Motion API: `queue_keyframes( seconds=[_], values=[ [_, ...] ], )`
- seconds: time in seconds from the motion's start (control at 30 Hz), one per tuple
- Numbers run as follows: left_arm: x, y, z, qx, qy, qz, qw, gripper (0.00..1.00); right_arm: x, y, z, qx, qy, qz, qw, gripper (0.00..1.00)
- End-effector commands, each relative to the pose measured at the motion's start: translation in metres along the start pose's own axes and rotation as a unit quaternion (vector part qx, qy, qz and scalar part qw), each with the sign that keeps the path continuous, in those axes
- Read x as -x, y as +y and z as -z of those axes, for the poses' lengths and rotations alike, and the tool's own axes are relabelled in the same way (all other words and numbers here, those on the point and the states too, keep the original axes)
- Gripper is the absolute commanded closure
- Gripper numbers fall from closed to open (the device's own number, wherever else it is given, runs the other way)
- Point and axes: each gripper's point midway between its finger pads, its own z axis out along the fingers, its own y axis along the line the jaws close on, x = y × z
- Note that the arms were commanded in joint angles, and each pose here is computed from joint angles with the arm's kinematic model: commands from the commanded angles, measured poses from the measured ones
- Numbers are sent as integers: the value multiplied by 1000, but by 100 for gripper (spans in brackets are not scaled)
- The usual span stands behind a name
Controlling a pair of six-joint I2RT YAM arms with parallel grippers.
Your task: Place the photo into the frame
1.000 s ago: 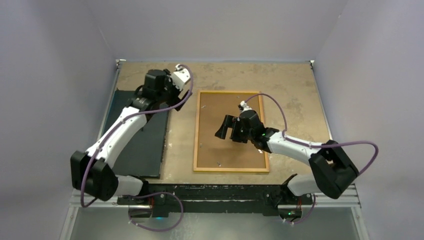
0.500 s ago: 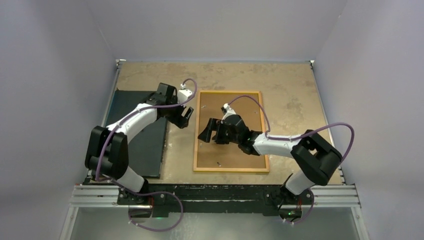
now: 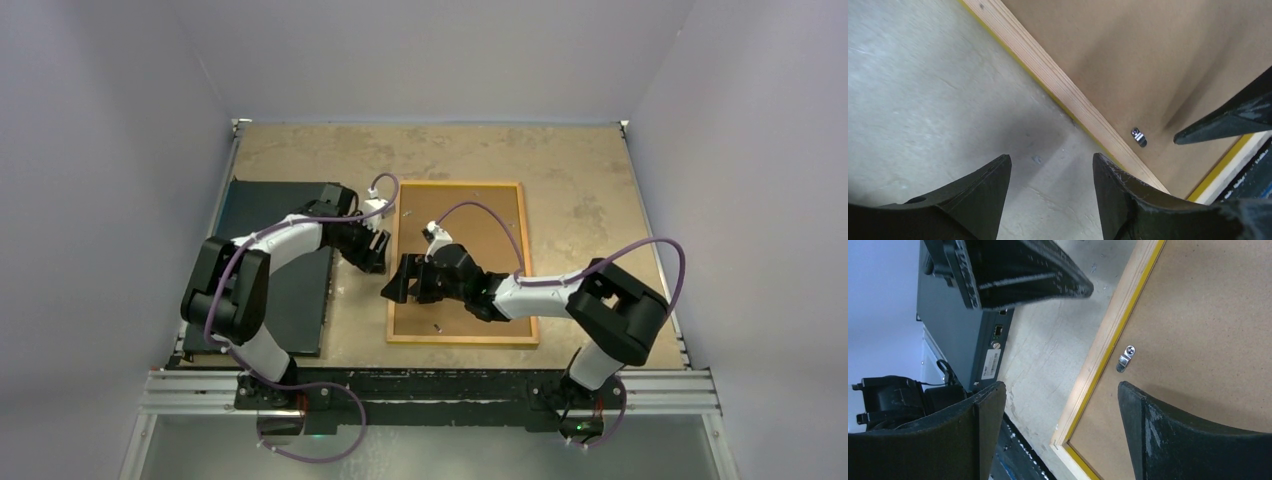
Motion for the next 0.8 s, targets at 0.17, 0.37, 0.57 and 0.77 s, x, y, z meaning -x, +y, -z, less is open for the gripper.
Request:
queue_keyframes(
  seconds=[0.17,0.37,0.57,0.77],
  values=[
    [-3,-31,-8,-81,-20,-12,996,47,8,9,-5,19,-16,9,1000,18],
    [-7,-32,-12,-82,-16,-25,996,54,-2,-1,-6,15,-10,13,1000,21],
    [-11,-29,-19,-86,-5,-28,996,68,-6,0,-7,21,-6,13,1000,23],
    [-11,-33,-21,-101,-4,-27,995,72,-8,-1,-11,17,-1,16,1000,23]
  ],
)
